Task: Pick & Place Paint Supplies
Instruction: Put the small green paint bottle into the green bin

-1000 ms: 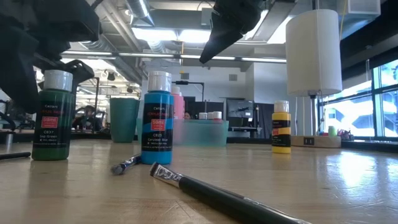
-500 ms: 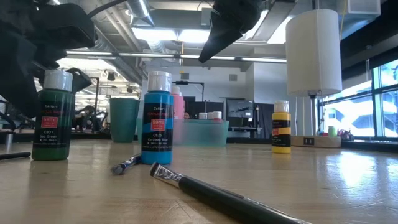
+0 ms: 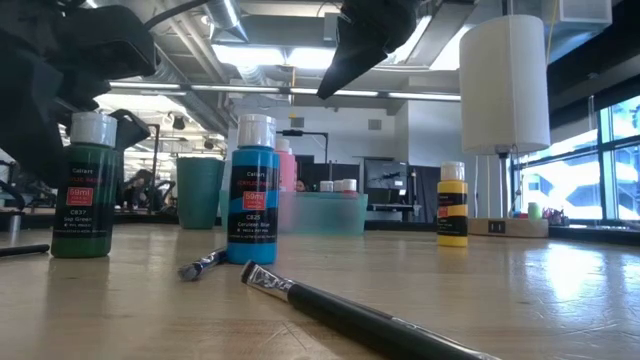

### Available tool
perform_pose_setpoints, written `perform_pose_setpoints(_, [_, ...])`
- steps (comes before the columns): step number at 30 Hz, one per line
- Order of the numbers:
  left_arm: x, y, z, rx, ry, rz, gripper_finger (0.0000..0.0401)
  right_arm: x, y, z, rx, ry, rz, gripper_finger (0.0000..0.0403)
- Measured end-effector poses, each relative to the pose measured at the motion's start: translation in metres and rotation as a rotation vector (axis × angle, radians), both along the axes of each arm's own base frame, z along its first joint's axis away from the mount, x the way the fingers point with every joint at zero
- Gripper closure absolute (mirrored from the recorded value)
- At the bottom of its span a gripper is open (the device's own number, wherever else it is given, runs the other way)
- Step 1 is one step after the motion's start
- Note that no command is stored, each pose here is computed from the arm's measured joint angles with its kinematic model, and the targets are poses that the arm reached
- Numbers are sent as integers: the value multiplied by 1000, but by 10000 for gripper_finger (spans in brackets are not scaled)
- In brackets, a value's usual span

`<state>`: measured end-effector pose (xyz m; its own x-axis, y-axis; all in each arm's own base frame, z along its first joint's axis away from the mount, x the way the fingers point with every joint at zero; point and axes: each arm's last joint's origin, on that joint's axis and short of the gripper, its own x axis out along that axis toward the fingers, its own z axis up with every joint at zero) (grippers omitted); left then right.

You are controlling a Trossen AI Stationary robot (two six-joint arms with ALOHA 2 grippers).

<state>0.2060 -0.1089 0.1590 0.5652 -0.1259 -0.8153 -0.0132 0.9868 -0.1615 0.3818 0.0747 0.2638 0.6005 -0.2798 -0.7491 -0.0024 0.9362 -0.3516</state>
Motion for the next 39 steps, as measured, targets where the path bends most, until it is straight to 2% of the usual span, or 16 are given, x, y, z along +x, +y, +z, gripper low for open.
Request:
perform_pose_setpoints(23, [0,-1,0,-17,6,7,241,0,0,0,0,0,0,268])
perform_pose_setpoints(36, [-2,1,3,-9,3,5,252,0,0,0,4,1,1,268])
perform_pose_setpoints(39, [-4,2,7,-7,-3,7,252,0,1,0,40,3,12,268])
